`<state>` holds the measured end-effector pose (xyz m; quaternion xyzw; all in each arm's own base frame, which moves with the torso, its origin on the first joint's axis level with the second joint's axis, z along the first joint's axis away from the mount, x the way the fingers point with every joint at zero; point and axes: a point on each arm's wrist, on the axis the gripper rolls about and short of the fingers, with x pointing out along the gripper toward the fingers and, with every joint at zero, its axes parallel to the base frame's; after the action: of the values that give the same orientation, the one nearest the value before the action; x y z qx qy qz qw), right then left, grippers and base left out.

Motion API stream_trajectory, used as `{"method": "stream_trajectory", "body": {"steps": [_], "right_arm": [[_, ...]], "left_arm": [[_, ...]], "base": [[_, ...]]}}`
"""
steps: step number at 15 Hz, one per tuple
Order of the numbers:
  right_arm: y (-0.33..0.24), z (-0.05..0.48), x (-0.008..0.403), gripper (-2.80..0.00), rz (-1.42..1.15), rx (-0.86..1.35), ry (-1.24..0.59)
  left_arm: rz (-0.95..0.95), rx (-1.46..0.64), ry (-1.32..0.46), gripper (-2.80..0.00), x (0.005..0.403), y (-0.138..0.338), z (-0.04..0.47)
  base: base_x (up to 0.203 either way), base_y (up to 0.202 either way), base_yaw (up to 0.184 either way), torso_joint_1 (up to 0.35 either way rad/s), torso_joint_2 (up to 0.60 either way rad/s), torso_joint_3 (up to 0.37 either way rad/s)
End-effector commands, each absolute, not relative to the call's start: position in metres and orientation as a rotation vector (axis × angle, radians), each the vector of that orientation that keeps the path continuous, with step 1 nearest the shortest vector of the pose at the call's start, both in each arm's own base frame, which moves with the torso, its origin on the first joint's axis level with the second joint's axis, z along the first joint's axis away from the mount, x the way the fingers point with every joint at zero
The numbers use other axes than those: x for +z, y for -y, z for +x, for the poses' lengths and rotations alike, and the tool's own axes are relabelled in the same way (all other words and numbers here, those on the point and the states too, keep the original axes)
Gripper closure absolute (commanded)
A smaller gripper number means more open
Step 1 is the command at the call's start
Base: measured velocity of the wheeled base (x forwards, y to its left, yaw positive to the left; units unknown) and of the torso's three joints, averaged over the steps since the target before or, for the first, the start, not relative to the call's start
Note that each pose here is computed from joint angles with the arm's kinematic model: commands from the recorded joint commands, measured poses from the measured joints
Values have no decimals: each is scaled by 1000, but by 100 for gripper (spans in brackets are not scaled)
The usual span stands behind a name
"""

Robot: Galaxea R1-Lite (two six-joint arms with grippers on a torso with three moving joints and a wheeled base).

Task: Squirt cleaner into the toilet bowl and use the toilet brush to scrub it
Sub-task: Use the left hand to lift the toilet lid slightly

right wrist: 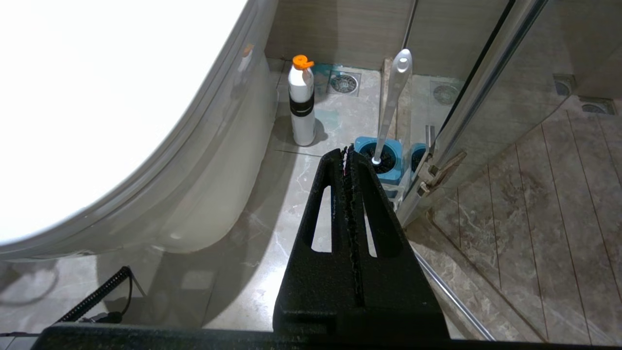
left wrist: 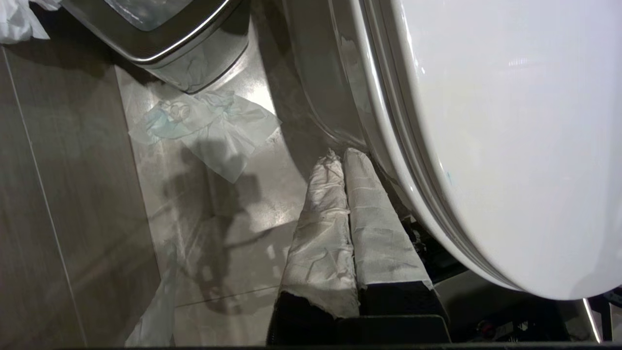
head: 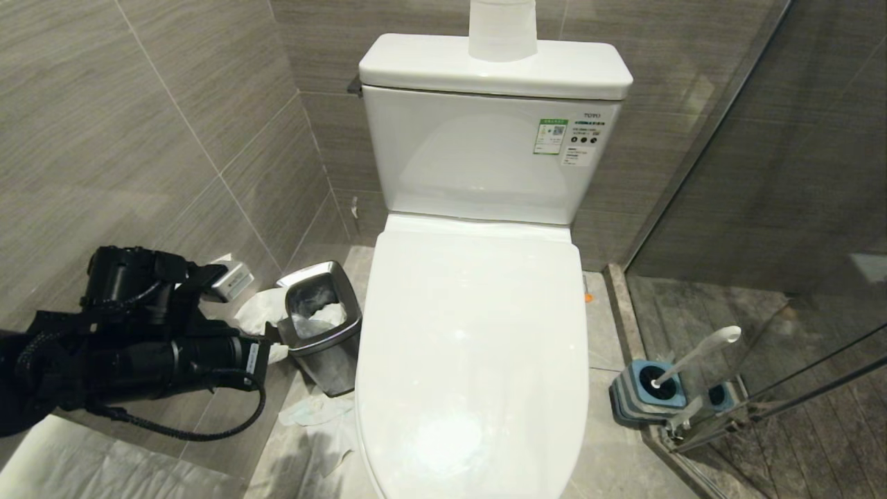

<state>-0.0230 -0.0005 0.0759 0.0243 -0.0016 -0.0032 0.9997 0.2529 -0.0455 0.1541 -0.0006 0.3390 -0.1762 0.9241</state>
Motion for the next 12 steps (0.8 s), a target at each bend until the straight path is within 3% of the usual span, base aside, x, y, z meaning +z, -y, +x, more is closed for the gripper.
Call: {"method": "stream_trajectory", "body": {"steps": [1,12], "right_arm": [[1,-23,76,0,49,-6,2],[1,-23,76,0,49,-6,3]], "left_arm": [[-14,-357,-701,0,153,45,252],[-20,-354,-727,0,147,44,247]], "base": [[0,0,0,0,0,0],[0,0,0,0,0,0]]}}
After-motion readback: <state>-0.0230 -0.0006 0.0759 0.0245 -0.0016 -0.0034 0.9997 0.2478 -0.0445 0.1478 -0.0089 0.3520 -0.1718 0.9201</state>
